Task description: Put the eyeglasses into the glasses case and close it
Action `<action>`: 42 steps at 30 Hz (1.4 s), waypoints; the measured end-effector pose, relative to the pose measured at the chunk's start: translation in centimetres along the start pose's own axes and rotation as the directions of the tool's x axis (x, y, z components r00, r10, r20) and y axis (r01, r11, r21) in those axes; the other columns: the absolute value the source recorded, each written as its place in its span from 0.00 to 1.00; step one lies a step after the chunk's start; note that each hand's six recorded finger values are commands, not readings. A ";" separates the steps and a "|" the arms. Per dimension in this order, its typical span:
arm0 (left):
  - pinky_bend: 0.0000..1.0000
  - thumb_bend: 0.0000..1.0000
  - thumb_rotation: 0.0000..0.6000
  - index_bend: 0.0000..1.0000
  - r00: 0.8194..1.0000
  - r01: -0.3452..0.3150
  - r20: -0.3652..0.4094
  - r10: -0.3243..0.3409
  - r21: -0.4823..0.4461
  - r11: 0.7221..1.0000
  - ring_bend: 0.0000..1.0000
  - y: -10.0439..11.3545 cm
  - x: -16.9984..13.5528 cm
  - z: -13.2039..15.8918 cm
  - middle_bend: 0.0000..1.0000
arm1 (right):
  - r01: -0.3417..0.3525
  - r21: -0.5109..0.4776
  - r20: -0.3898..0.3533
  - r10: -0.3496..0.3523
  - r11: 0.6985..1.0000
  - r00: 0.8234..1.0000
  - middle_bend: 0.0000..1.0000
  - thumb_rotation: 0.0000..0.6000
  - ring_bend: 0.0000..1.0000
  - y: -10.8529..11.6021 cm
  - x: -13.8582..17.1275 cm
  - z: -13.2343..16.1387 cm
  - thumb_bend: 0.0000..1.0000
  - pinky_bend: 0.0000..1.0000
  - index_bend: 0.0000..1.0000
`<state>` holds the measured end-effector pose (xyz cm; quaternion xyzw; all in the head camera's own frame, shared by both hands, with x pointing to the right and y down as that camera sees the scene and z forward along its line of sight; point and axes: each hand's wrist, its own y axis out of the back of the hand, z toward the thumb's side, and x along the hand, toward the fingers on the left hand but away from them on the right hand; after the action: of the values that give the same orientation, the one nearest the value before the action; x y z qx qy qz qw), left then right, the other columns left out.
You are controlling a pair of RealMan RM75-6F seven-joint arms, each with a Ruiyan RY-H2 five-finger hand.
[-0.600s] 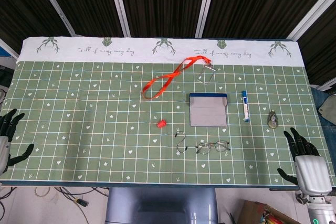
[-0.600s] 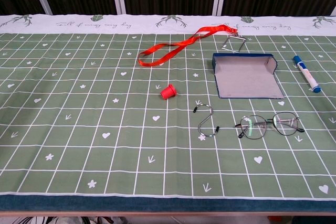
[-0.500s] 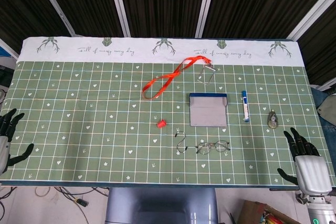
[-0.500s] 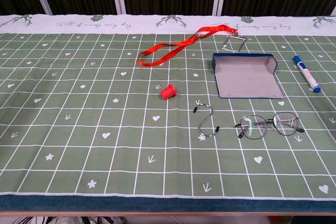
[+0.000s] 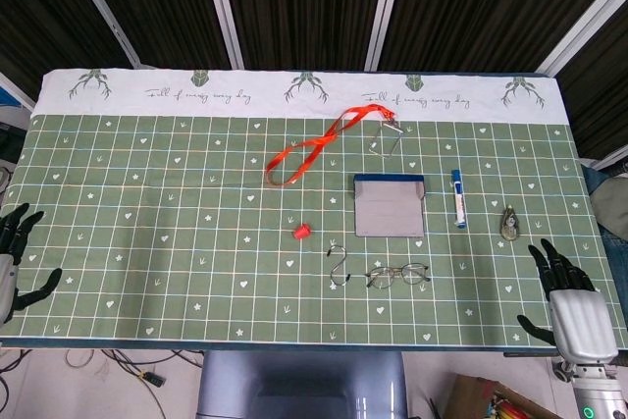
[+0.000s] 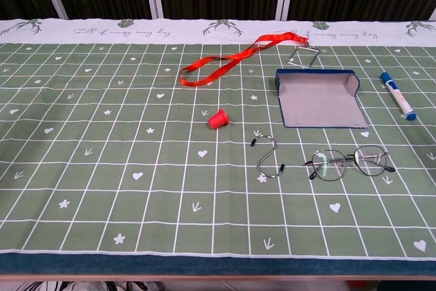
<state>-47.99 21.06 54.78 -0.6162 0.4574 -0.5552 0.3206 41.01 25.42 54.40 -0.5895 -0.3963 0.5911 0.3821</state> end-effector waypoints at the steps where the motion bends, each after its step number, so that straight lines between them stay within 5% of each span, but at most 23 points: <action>1: 0.00 0.28 1.00 0.09 1.000 0.000 -0.001 0.000 -0.001 1.000 0.00 0.0 0.0 0.0 0.00 | 0.000 0.000 0.000 0.000 1.000 1.000 0.00 1.00 0.15 0.0 0.0 0.0 0.07 0.25 0.04; 12: 0.00 0.28 1.00 0.09 1.000 0.002 -0.017 -0.002 -0.004 1.000 0.00 -0.1 0.0 -0.1 0.00 | -0.018 -0.008 -0.007 0.018 1.000 1.000 0.00 1.00 0.15 -0.4 -0.2 0.0 0.07 0.25 0.05; 17: 0.00 0.30 1.00 0.09 1.000 0.000 -0.021 0.000 -0.002 1.000 0.00 -0.1 0.0 -0.1 0.00 | -0.096 -0.007 -0.033 0.096 0.995 0.995 0.00 1.00 0.15 -1.2 -0.5 0.0 0.07 0.24 0.05; 26: 0.00 0.32 1.00 0.09 0.999 0.007 -0.042 -0.008 -0.002 1.000 0.00 -0.2 0.2 -0.3 0.00 | -0.304 0.079 -0.099 0.311 0.949 0.945 0.01 1.00 0.15 -2.9 -4.8 1.3 0.10 0.24 0.14; 34: 0.00 0.33 1.00 0.09 0.998 0.016 -0.062 -0.016 -0.009 1.000 0.00 -0.3 0.3 -0.5 0.00 | -0.342 0.112 -0.118 0.354 0.933 0.928 0.02 1.00 0.15 -3.1 -9.8 4.5 0.22 0.24 0.25; 42: 0.00 0.33 1.00 0.09 0.997 0.024 -0.074 -0.025 -0.011 1.000 0.00 -0.4 0.3 -0.6 0.00 | -0.399 0.041 -0.106 0.401 0.916 0.910 0.04 1.00 0.15 -5.5 -11.3 7.5 0.23 0.24 0.31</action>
<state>-48.50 20.97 55.37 -0.6023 0.4642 -0.5793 0.2936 33.52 17.07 63.81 -0.6868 -0.2399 0.6264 0.2802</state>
